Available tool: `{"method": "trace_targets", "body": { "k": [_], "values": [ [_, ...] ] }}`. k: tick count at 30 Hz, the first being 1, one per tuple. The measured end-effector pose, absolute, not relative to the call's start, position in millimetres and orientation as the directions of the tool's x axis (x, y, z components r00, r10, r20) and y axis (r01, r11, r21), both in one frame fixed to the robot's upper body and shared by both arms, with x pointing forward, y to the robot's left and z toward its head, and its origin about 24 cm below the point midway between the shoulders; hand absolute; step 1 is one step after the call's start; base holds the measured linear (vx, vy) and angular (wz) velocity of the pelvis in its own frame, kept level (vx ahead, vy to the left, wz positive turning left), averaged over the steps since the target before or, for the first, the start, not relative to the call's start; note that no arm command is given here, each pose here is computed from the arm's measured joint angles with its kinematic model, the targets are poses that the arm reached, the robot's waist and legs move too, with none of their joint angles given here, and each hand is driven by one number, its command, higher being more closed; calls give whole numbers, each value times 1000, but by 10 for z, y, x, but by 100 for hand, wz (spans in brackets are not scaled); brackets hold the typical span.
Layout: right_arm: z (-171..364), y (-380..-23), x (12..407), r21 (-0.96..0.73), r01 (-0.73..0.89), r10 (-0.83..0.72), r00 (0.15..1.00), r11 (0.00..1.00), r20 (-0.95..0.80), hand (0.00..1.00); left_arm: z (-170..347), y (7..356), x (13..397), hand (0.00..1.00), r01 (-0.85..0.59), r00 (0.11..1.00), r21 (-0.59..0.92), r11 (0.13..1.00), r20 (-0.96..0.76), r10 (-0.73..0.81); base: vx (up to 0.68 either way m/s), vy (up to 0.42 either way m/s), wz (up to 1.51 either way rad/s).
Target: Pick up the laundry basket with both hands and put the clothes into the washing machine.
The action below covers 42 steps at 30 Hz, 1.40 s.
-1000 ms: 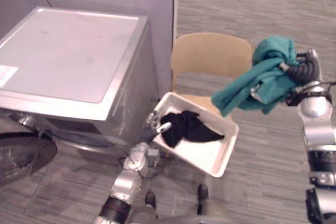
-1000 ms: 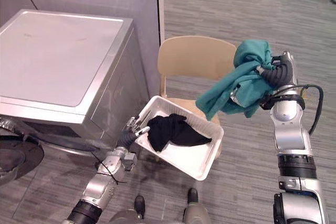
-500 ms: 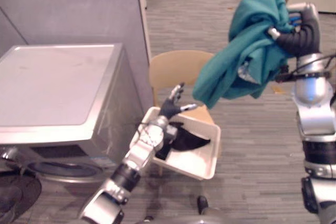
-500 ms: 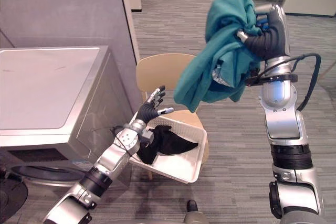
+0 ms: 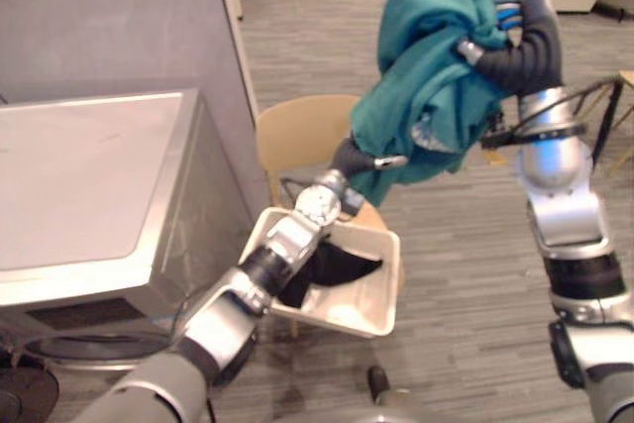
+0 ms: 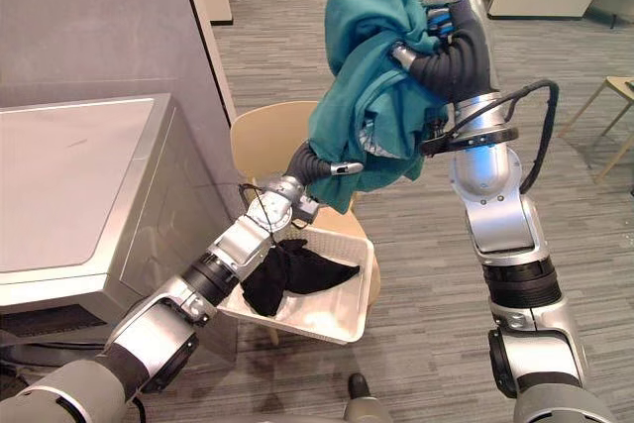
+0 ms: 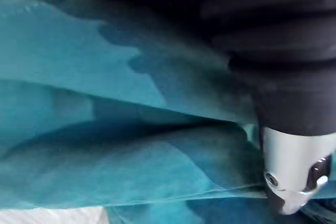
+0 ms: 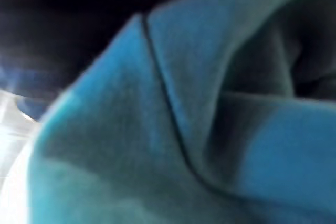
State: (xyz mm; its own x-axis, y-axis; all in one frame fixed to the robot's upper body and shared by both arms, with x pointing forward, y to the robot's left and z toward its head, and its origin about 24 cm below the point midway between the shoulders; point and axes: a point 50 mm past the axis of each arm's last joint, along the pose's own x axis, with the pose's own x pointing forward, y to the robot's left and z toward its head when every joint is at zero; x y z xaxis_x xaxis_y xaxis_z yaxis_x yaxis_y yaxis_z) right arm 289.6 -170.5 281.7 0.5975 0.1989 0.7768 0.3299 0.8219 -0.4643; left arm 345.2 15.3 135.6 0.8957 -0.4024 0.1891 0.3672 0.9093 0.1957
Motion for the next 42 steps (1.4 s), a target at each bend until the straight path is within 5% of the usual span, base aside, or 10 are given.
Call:
{"method": "trace_targets", "body": {
  "k": [16,31,42],
  "values": [
    [2378,-1591,2806,-439,206,199,673,875,713,100,1610,59,3365,0,393,867,112,913,286,-408,-2,-6,1],
    [2001,-2101,2760,-380,326,-17,778,865,629,100,1689,218,3149,0,414,838,1,910,389,-382,-4,-9,3],
    [1961,-2137,2745,-346,343,-58,779,873,624,100,1609,43,3010,0,518,781,52,854,379,-496,4,-9,4]
  ]
}}
